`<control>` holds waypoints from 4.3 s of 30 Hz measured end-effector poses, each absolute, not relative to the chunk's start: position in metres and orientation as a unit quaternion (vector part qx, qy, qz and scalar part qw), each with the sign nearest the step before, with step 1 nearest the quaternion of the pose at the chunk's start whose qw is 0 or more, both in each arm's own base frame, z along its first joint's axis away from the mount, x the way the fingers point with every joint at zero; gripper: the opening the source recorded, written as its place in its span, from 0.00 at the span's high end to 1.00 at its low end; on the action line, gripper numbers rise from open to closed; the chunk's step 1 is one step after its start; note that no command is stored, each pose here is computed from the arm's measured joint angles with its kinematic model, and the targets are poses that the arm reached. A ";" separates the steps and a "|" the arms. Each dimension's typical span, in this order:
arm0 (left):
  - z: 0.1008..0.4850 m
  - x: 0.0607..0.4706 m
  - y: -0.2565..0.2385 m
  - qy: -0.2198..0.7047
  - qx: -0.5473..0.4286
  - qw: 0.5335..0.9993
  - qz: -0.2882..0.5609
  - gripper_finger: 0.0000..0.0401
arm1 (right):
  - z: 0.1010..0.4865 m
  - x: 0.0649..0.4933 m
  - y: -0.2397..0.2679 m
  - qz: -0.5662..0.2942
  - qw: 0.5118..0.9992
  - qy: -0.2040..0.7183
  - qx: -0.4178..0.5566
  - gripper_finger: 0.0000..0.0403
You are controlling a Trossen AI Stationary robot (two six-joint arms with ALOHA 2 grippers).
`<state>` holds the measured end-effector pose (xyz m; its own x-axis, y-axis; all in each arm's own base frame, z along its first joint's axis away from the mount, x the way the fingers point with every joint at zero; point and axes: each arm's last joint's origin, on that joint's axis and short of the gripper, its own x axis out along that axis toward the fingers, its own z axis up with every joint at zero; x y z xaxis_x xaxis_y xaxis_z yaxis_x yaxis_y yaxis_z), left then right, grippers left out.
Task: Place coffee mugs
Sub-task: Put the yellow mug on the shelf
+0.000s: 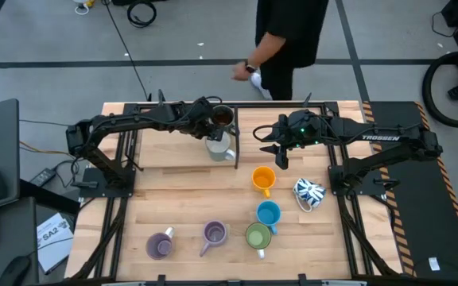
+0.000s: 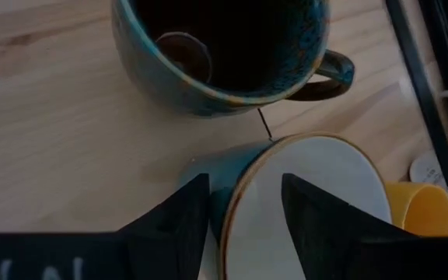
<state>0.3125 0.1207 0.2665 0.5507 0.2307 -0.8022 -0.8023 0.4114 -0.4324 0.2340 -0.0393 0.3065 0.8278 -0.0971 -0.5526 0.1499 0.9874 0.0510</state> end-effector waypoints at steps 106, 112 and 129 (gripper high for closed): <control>0.329 0.263 -0.043 0.411 -0.205 0.883 0.095 0.58 | 0.168 0.287 0.006 -0.152 0.790 0.469 0.364 0.93; 0.334 0.253 -0.041 0.415 -0.204 0.881 0.094 0.58 | 0.173 0.292 0.007 -0.147 0.795 0.450 0.380 0.93; 0.351 0.197 -0.047 0.466 -0.185 0.863 0.068 0.58 | 0.279 0.336 0.021 -0.105 0.869 0.352 0.330 0.93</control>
